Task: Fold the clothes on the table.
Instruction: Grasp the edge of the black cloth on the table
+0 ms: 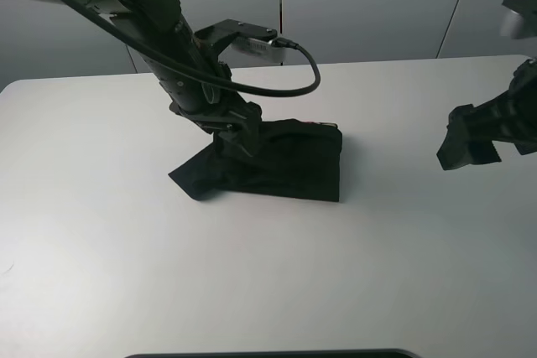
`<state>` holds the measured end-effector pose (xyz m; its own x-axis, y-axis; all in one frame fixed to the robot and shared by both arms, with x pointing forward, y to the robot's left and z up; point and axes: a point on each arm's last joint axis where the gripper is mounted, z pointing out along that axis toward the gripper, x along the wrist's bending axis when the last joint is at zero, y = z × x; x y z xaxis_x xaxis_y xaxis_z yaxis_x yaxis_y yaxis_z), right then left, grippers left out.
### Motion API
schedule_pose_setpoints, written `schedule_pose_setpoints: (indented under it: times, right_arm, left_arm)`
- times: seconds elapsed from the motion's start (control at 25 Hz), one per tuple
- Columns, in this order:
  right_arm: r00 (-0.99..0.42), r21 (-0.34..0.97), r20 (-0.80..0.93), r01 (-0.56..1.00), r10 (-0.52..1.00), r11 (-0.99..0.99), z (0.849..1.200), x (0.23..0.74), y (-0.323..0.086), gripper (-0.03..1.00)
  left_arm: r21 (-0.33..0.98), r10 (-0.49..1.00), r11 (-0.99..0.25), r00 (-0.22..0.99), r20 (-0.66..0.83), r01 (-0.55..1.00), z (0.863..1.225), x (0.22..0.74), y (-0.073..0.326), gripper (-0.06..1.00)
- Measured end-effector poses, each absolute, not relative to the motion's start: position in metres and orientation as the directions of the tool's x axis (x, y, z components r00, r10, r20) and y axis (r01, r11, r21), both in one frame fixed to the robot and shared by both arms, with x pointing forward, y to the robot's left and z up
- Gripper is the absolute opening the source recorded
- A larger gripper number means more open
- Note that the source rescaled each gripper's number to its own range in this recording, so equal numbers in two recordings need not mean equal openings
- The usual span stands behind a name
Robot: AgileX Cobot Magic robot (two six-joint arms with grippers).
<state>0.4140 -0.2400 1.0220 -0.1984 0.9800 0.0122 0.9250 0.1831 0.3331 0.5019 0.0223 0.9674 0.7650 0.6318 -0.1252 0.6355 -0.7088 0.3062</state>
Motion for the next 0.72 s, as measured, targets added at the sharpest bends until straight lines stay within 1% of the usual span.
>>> schedule_pose_setpoints:
  times: [0.12,0.24,0.36,0.44,0.64,0.72]
  right_arm:
    - [-0.197,0.354,0.003,0.917,0.980,0.184,1.021,0.402,-0.245,0.98]
    - [-0.193,0.351,0.001,0.919,0.981,0.180,1.018,0.397,-0.247,1.00]
    - [-0.187,0.346,0.003,0.922,0.982,0.174,1.015,0.395,-0.248,1.00]
    - [-0.185,0.356,0.006,0.919,0.983,0.171,1.016,0.396,-0.248,1.00]
    - [-0.184,0.392,0.013,0.905,0.983,0.165,1.017,0.399,-0.247,1.00]
    - [-0.185,0.394,0.014,0.904,0.983,0.164,1.017,0.399,-0.247,1.00]
  left_arm:
    - [0.285,0.591,-0.758,0.803,-0.080,0.586,0.957,0.499,0.012,1.00]
    - [0.279,0.533,-0.809,0.846,-0.018,0.516,0.951,0.495,0.002,1.00]
    - [0.295,0.512,-0.824,0.859,0.021,0.484,0.951,0.492,-0.005,1.00]
    - [0.289,0.518,-0.826,0.854,0.051,0.484,0.948,0.495,-0.004,1.00]
    - [0.246,0.535,-0.839,0.819,0.206,0.486,0.934,0.509,0.002,1.00]
    - [0.257,0.568,-0.819,0.788,0.239,0.513,0.933,0.515,0.005,1.00]
